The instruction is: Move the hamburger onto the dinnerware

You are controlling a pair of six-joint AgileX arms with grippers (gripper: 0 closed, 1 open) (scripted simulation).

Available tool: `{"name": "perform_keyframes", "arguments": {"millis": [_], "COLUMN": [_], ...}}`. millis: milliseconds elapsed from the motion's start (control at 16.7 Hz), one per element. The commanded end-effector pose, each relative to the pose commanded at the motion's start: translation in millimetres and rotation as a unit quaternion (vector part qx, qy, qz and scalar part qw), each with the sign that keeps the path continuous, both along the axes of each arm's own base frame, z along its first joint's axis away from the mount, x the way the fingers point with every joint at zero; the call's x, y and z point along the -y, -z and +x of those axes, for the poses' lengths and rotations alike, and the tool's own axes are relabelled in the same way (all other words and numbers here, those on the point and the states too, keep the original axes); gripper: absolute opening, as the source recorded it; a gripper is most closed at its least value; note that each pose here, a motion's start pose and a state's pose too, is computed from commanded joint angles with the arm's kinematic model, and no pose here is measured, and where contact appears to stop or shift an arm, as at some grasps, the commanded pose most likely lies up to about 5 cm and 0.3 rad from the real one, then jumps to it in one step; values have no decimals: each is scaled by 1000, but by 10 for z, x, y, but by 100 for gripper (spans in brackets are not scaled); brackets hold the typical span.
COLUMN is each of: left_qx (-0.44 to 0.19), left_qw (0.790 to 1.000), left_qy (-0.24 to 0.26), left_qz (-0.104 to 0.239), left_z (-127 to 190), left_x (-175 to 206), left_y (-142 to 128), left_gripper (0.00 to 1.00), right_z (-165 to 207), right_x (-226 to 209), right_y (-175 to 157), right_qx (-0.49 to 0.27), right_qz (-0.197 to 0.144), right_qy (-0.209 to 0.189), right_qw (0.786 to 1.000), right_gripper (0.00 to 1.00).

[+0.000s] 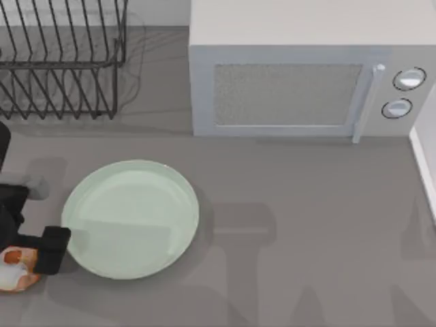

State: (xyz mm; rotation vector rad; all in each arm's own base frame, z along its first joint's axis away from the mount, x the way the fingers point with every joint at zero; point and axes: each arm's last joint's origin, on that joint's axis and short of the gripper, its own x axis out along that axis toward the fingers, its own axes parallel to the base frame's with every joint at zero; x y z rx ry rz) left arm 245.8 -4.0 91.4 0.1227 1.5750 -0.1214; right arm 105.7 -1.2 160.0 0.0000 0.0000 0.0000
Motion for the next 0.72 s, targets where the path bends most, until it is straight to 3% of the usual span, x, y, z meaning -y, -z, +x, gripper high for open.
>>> {"name": "perform_keyframes", "arguments": {"millis": [120, 180, 420, 720], "left_qx": [0, 19, 21, 7], "left_qw": [1000, 1000, 1000, 1000], "left_qy": [0, -1, 1, -1], "left_qz": [0, -3, -3, -3], "left_z": [0, 16, 71, 59], "left_x": [0, -1, 3, -1], "left_y": [0, -223, -392, -932], "left_gripper": [0, 0, 0, 0], "right_z": [0, 0, 0, 0], "right_x": [0, 0, 0, 0], "right_y": [0, 0, 0, 0], "right_qx": [0, 0, 0, 0], "right_qz": [0, 0, 0, 0], "right_qy": [0, 0, 0, 0], "right_qw": [1000, 1000, 1000, 1000], "right_gripper": [100, 100, 100, 100]}}
